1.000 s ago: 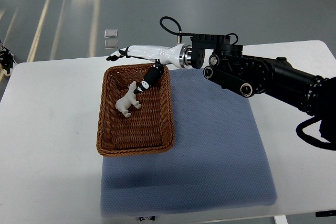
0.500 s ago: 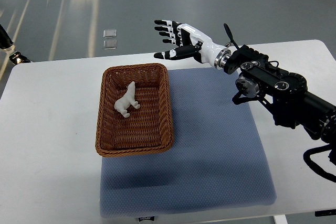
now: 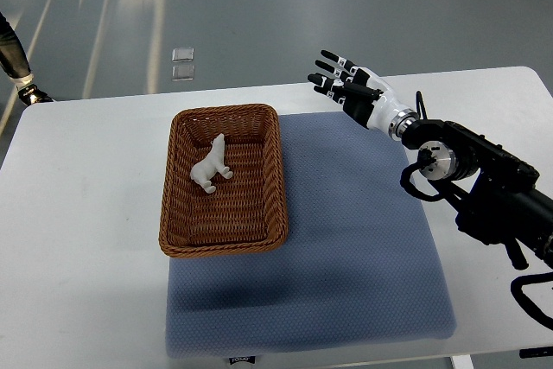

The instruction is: Place white bear in brown basket with right hand

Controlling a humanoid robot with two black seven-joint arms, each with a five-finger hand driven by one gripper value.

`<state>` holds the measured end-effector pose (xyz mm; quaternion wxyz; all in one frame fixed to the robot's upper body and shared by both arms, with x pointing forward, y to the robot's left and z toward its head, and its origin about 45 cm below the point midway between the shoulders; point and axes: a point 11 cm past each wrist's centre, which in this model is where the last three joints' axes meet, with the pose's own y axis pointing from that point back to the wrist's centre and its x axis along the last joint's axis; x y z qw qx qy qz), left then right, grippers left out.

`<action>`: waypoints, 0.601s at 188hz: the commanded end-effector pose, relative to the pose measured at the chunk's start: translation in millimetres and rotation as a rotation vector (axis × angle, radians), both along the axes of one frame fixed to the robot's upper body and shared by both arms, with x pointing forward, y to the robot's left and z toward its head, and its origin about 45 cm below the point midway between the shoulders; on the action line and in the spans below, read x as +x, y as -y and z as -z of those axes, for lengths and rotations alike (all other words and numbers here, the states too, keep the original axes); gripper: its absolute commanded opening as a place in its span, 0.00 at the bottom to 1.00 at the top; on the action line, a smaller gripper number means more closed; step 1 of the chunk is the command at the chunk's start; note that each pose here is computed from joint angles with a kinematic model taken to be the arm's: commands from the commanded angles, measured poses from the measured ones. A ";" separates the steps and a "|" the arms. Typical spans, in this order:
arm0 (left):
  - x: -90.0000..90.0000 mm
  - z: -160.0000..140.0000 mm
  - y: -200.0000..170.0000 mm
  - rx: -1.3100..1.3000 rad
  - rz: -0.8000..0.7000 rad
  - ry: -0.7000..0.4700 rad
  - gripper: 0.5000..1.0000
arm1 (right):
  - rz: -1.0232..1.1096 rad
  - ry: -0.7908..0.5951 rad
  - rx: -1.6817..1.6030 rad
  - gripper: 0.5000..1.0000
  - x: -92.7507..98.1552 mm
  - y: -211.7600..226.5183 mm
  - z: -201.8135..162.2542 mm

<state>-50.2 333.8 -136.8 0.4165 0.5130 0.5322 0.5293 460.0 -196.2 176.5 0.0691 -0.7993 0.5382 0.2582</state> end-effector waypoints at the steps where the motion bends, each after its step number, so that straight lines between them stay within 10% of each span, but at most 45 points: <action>1: 0.2 0.0 0.0 0.000 0.000 0.000 1.00 | 0.020 -0.036 0.042 0.86 -2.3 3.9 5.3; 113: 0.2 0.0 0.0 0.000 0.000 0.000 1.00 | 0.049 -0.047 0.077 0.86 -5.1 14.3 9.7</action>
